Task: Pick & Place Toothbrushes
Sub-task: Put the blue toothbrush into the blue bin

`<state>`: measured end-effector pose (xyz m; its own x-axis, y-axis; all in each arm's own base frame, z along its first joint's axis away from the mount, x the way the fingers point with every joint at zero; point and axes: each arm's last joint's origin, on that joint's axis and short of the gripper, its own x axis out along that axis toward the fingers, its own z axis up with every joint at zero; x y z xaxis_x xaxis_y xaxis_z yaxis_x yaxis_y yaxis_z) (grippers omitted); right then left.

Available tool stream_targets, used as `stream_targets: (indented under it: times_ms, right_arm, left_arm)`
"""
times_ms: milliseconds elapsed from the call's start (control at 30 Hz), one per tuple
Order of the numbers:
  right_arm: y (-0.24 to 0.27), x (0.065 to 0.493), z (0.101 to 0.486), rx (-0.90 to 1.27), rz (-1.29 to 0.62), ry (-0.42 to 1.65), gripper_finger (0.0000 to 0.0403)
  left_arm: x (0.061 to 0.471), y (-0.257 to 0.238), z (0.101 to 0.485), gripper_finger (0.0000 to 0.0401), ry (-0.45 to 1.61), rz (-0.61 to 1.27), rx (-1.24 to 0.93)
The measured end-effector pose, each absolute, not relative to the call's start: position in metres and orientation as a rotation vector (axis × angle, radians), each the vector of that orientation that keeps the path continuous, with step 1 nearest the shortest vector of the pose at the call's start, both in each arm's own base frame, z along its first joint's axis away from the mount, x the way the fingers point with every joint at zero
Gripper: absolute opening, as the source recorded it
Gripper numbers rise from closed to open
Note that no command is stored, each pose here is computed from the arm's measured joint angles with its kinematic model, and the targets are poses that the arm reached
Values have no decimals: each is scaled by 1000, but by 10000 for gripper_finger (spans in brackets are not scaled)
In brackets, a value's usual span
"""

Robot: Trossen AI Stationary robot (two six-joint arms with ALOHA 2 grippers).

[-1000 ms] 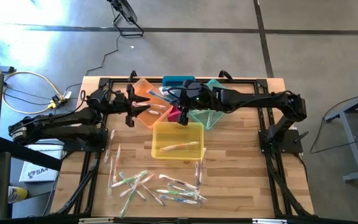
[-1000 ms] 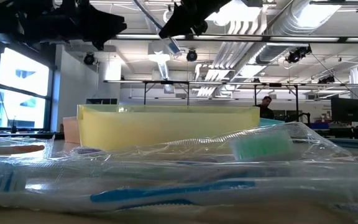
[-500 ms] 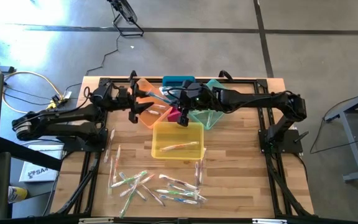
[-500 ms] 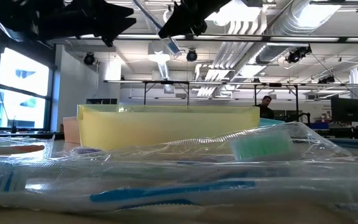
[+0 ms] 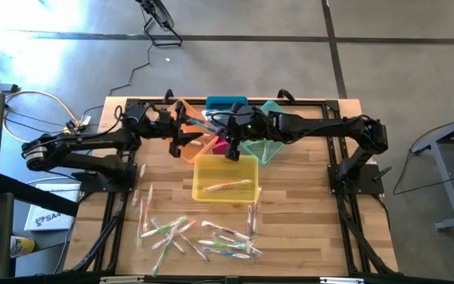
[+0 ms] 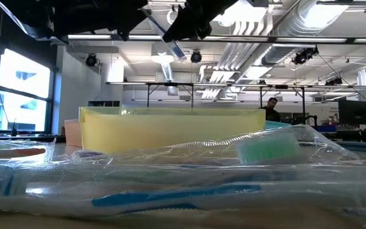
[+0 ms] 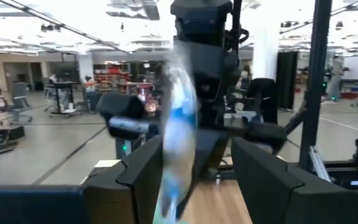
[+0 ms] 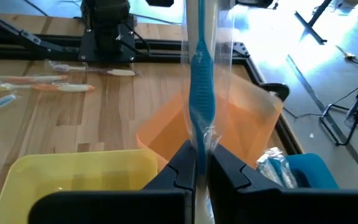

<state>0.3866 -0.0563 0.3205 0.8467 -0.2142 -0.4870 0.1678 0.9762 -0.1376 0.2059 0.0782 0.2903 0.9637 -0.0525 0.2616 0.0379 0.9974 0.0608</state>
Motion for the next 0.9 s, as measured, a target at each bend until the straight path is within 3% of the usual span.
stream_targets:
  times_ms: [233,900]
  right_arm:
    - [-57,392,311,-93,-205,550,10]
    - [-55,384,327,-138,-243,498,10]
  left_arm:
    - [225,75,294,182,-256,-65,61]
    - [226,75,293,182,-246,-60,85]
